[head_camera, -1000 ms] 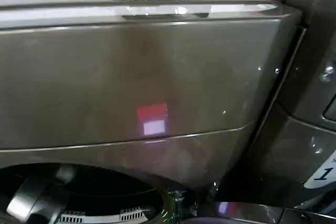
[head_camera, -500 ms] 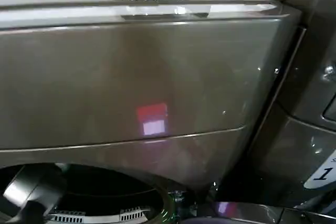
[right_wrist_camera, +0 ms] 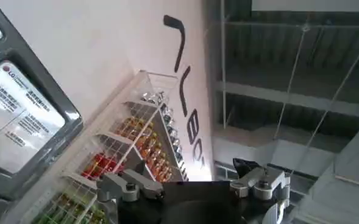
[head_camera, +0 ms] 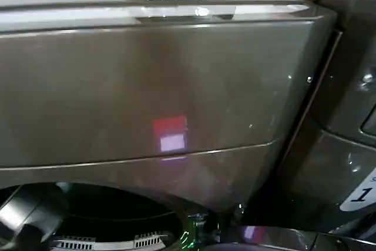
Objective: Grasp the clothes from the dryer.
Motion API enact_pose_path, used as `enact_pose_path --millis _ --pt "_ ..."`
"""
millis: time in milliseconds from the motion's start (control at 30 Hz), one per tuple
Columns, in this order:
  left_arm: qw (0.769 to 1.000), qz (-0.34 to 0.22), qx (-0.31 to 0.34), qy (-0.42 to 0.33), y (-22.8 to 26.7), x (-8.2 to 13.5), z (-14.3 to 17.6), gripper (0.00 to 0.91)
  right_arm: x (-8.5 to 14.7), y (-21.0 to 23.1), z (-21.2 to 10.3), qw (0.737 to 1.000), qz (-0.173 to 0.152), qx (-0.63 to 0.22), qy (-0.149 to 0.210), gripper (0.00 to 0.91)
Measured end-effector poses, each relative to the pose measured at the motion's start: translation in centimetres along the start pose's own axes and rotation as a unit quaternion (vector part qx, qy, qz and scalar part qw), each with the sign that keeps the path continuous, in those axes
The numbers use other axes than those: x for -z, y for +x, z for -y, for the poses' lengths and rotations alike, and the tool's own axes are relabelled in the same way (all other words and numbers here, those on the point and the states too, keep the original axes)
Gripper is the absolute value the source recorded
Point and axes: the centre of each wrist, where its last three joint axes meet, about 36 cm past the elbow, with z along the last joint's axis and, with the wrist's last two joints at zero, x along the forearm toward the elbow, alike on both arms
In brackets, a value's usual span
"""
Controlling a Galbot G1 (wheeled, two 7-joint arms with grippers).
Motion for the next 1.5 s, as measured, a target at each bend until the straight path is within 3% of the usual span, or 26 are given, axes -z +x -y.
enact_pose_path --millis 633,1000,1267,1500 --pt "1.0 0.012 -0.004 0.009 -0.5 -0.2 0.1 0.0 0.0 0.0 0.4 1.0 0.0 -0.005 0.002 0.907" --pt "0.991 0.092 0.071 0.059 -1.0 -1.0 1.1 0.0 0.2 -0.1 0.6 1.0 0.003 -0.007 0.001 0.907" --pt "0.96 0.193 0.172 0.105 -1.8 0.0 2.1 0.0 0.1 -0.2 0.6 1.0 0.003 -0.008 -0.001 0.907" --pt "0.908 0.271 0.277 0.16 -2.8 0.7 2.8 0.0 -0.2 -0.3 0.3 1.0 0.003 -0.007 -0.006 0.907"
